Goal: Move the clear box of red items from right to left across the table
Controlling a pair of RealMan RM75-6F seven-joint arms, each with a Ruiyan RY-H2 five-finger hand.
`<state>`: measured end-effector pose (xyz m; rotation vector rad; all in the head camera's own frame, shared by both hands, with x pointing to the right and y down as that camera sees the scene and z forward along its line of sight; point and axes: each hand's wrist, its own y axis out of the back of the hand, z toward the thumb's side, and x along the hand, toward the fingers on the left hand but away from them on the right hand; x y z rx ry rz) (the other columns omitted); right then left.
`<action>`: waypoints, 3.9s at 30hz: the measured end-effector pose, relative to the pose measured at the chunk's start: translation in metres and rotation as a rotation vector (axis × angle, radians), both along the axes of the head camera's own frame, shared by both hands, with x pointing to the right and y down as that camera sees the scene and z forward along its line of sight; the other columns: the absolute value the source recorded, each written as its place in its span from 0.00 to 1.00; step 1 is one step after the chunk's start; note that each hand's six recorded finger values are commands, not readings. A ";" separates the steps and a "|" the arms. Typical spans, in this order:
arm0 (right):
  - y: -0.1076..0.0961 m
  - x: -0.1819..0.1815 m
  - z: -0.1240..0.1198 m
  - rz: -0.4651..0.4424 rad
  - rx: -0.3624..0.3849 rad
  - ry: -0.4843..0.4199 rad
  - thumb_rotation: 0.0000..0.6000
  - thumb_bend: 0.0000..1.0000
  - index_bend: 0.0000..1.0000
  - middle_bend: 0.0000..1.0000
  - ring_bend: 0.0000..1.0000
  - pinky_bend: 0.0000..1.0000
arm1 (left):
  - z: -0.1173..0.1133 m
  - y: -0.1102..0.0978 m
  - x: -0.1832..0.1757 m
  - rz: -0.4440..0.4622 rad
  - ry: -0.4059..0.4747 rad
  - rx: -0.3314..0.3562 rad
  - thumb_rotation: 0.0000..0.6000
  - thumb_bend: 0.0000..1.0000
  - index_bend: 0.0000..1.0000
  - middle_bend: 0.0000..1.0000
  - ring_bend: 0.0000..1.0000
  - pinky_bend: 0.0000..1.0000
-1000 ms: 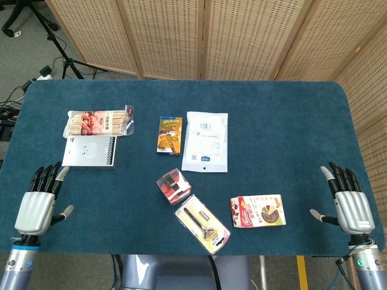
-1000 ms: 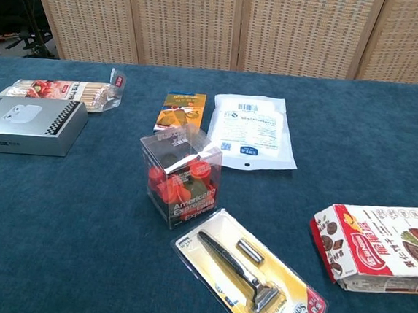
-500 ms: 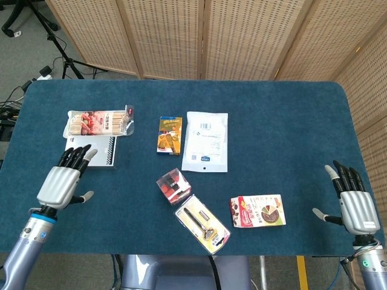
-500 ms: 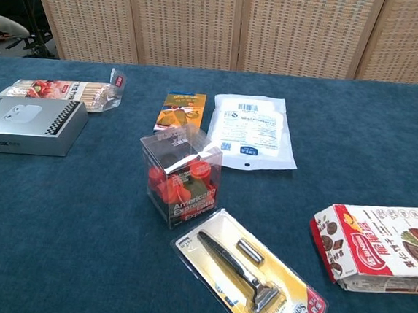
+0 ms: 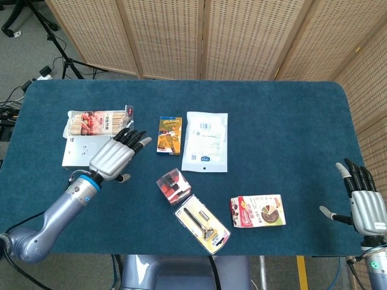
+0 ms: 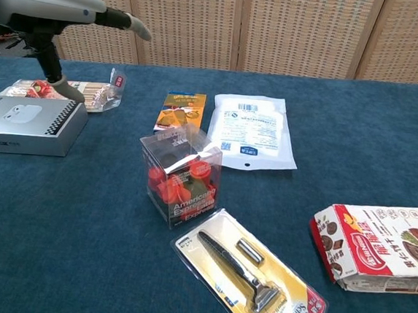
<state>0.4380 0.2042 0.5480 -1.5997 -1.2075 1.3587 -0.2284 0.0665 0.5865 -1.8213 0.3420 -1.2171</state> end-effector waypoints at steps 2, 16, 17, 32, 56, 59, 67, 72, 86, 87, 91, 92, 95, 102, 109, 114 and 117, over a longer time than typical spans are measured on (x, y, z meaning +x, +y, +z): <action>-0.001 0.003 -0.002 0.007 0.007 -0.005 1.00 0.03 0.00 0.00 0.00 0.00 | 0.003 -0.004 0.012 0.056 -0.016 0.003 1.00 0.17 0.00 0.00 0.00 0.00; -0.002 0.012 -0.003 0.029 0.007 -0.018 1.00 0.03 0.00 0.00 0.00 0.00 | 0.031 0.005 0.056 0.250 -0.060 -0.028 1.00 0.17 0.00 0.00 0.00 0.00; -0.002 0.013 -0.003 0.030 0.007 -0.018 1.00 0.03 0.00 0.00 0.00 0.00 | 0.031 0.006 0.058 0.254 -0.058 -0.030 1.00 0.17 0.00 0.00 0.00 0.00; -0.003 0.017 -0.004 0.045 0.011 -0.031 1.00 0.03 0.00 0.00 0.00 0.00 | 0.044 0.019 0.088 0.297 -0.025 -0.076 1.00 0.17 0.00 0.00 0.00 0.00; -0.003 0.022 -0.008 0.060 0.022 -0.025 1.00 0.03 0.00 0.00 0.00 0.00 | 0.052 0.047 0.124 0.280 0.041 -0.183 1.00 0.27 0.40 0.13 0.12 0.19; -0.003 0.021 -0.008 0.059 0.022 -0.041 1.00 0.03 0.00 0.00 0.00 0.00 | 0.052 0.045 0.122 0.276 0.032 -0.159 1.00 0.32 0.53 0.19 0.18 0.24; -0.001 0.020 -0.012 0.051 0.029 -0.060 1.00 0.03 0.00 0.00 0.00 0.00 | 0.055 0.043 0.116 0.271 -0.004 -0.100 1.00 0.37 0.67 0.30 0.25 0.30; -0.001 0.021 -0.013 0.054 0.034 -0.058 1.00 0.03 0.00 0.00 0.00 0.00 | 0.052 0.035 0.114 0.245 0.008 -0.059 1.00 0.38 0.68 0.31 0.27 0.31; 0.000 0.018 -0.013 0.049 0.028 -0.048 1.00 0.03 0.00 0.00 0.00 0.00 | 0.023 -0.010 0.075 0.126 -0.012 0.035 1.00 0.39 0.69 0.31 0.27 0.31; 0.000 0.018 -0.013 0.049 0.027 -0.048 1.00 0.03 0.00 0.00 0.00 0.00 | 0.020 -0.013 0.070 0.119 -0.018 0.043 1.00 0.39 0.69 0.31 0.27 0.31; 0.001 0.017 -0.013 0.046 0.025 -0.046 1.00 0.03 0.00 0.00 0.00 0.00 | 0.009 -0.025 0.047 0.081 -0.049 0.073 1.00 0.38 0.69 0.31 0.27 0.31; 0.001 0.017 -0.013 0.046 0.024 -0.046 1.00 0.03 0.00 0.00 0.00 0.00 | 0.008 -0.027 0.041 0.072 -0.057 0.079 1.00 0.38 0.69 0.31 0.27 0.31; 0.001 0.016 -0.013 0.044 0.024 -0.044 1.00 0.03 0.00 0.00 0.00 0.00 | 0.003 -0.034 0.018 0.036 -0.085 0.091 1.00 0.38 0.69 0.31 0.27 0.31; 0.001 0.014 -0.010 0.041 0.016 -0.035 1.00 0.03 0.00 0.00 0.00 0.00 | 0.003 -0.041 -0.030 -0.044 -0.137 0.086 1.00 0.38 0.69 0.31 0.27 0.31; 0.001 0.013 -0.008 0.040 0.011 -0.030 1.00 0.03 0.00 0.00 0.00 0.00 | 0.004 -0.049 -0.077 -0.090 -0.204 0.112 1.00 0.38 0.69 0.31 0.27 0.31; 0.001 0.012 -0.008 0.040 0.010 -0.027 1.00 0.03 0.00 0.00 0.00 0.00 | 0.004 -0.053 -0.107 -0.122 -0.240 0.131 1.00 0.38 0.69 0.31 0.27 0.31; 0.000 0.013 -0.007 0.043 0.009 -0.026 1.00 0.03 0.00 0.00 0.00 0.00 | 0.002 -0.055 -0.127 -0.143 -0.259 0.146 1.00 0.38 0.69 0.31 0.27 0.31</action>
